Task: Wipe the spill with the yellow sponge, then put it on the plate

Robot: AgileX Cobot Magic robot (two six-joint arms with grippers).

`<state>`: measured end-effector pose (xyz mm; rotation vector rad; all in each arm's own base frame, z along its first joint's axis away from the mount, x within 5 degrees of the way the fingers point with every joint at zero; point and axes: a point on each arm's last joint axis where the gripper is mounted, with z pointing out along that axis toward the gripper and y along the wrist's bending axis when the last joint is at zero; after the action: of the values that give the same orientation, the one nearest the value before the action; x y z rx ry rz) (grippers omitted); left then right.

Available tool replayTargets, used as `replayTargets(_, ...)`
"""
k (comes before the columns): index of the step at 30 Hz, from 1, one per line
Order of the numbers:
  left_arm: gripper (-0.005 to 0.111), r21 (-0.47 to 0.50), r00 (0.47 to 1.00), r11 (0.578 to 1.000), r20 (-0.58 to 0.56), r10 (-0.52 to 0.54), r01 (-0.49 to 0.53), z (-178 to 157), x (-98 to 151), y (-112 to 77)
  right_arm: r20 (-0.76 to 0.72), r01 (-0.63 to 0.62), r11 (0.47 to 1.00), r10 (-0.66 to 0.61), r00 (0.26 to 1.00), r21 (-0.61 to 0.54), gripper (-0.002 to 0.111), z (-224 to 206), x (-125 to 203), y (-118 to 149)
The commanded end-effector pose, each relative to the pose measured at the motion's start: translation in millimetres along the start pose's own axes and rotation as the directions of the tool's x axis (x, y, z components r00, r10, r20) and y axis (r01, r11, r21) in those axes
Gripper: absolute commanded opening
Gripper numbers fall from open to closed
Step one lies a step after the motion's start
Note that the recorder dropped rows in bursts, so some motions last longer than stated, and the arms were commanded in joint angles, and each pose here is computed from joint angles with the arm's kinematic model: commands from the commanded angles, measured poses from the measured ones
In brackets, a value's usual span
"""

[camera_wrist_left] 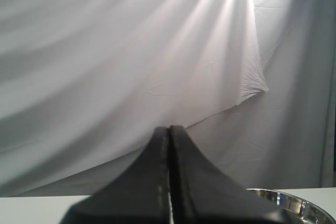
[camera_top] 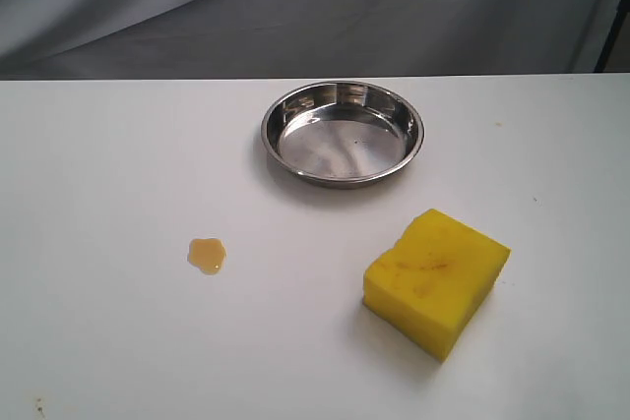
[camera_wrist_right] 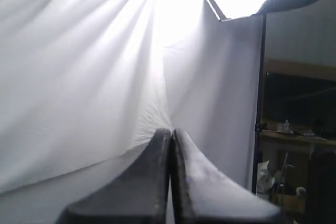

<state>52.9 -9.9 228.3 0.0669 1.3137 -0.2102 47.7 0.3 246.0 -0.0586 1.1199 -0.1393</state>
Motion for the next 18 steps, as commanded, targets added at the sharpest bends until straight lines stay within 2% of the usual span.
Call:
replayTargets(1, 0.000, 0.006, 1.000, 1.000, 0.011, -0.005, 0.005, 0, -1, -0.4, 0.081, 0.018, 1.000, -0.018, 0.997, -0.003, 0.000, -1, -7, 1)
replayTargets(3, 0.000, 0.006, 1.000, 1.000, 0.011, -0.005, 0.005, 0, -1, -0.4, 0.122, -0.012, 1.000, 0.013, 0.992, -0.006, 0.000, -1, -10, 1)
replayTargets(5, 0.000, 0.006, 1.000, 1.000, 0.011, -0.005, 0.005, 0, -1, -0.4, 0.160, -0.093, 0.995, 0.095, 0.982, -0.020, 0.000, -2, -14, 1)
replayTargets(11, 0.000, 0.006, 1.000, 1.000, 0.011, -0.005, 0.005, 0, -1, -0.4, 0.255, -0.283, 0.955, 0.295, 0.921, -0.084, 0.000, -4, -24, 1)
replayTargets(15, 0.000, 0.006, 1.000, 1.000, 0.011, -0.005, 0.005, 0, -1, -0.4, 0.297, -0.281, 0.955, 0.297, 0.907, -0.098, 0.000, -5, -28, 1)
replayTargets(18, 0.000, 0.006, 1.000, 1.000, 0.011, -0.005, 0.005, 0, -1, -0.4, 0.260, -0.311, 0.946, 0.325, 0.909, -0.093, 0.000, -3, -28, 0)
